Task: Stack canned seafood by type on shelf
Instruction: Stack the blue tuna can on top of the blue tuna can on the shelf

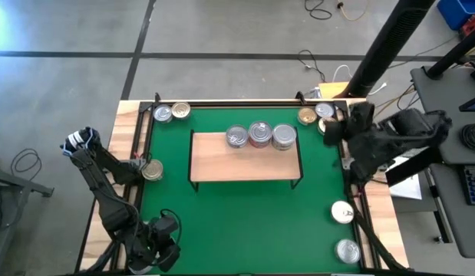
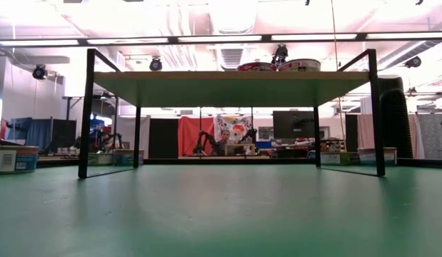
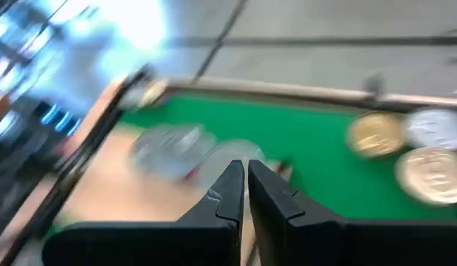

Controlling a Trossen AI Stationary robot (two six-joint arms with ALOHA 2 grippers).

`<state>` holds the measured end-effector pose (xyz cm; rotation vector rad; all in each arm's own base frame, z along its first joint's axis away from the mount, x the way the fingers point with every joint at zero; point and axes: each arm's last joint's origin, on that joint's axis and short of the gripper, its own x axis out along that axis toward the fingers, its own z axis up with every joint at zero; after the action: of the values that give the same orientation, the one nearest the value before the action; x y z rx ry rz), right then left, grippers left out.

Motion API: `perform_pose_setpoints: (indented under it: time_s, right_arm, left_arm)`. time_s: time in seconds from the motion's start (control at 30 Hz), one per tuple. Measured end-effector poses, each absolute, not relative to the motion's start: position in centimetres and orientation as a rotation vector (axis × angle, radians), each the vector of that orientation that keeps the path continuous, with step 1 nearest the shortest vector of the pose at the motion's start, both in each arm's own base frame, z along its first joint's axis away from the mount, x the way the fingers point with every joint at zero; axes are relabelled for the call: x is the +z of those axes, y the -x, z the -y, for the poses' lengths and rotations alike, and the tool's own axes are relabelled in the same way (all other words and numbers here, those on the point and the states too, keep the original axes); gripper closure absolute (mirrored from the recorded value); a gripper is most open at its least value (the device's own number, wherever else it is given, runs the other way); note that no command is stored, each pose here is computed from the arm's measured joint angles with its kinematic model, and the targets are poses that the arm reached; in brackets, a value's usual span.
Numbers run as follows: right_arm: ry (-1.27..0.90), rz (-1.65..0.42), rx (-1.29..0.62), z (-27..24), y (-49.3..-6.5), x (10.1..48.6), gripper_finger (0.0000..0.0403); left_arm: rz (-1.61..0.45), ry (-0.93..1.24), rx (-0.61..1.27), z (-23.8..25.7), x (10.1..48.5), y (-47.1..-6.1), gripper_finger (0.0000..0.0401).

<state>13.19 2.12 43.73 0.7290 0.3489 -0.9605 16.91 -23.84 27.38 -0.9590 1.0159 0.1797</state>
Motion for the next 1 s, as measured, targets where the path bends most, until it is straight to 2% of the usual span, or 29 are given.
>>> perform_pose_setpoints:
  time_s: [0.2,0.37,0.53,0.63,0.7,0.8,0.87,1.0]
  right_arm:
    - [-0.713,-0.319,-1.278,3.4,-13.0,41.0,0.0390]
    - [-0.837,-0.439,-1.319,9.6,-14.2,37.2,0.0390]
    - [-0.992,-0.411,-1.449,15.2,-12.7,33.0,0.0390]
    - [-1.039,-0.414,-1.439,18.1,-12.0,30.4,0.0390]
    - [-1.095,-0.398,-1.517,19.2,-11.8,29.3,0.0390]
    - [-1.070,-0.316,-1.648,19.9,-13.2,29.4,0.0390]
    - [-1.073,-0.342,-1.707,20.2,-13.8,28.7,0.0390]
    - [-1.182,-0.335,-1.711,21.4,-15.1,27.0,0.0390]
  left_arm:
    - [-1.019,0.921,0.179,23.6,27.4,-16.9,0.0401]
    - [-1.026,0.895,0.217,23.0,27.2,-17.1,0.0401]
    - [-1.017,0.919,0.209,23.2,27.3,-17.2,0.0401]
    - [-1.002,0.930,0.217,23.2,27.3,-17.3,0.0401]
    - [-0.993,0.933,0.222,23.1,27.3,-17.3,0.0401]
    - [-0.991,0.932,0.230,23.0,27.3,-17.3,0.0401]
    - [-0.993,0.923,0.240,22.9,27.2,-17.3,0.0401]
    - [-0.965,0.870,0.296,22.4,27.0,-17.1,0.0401]
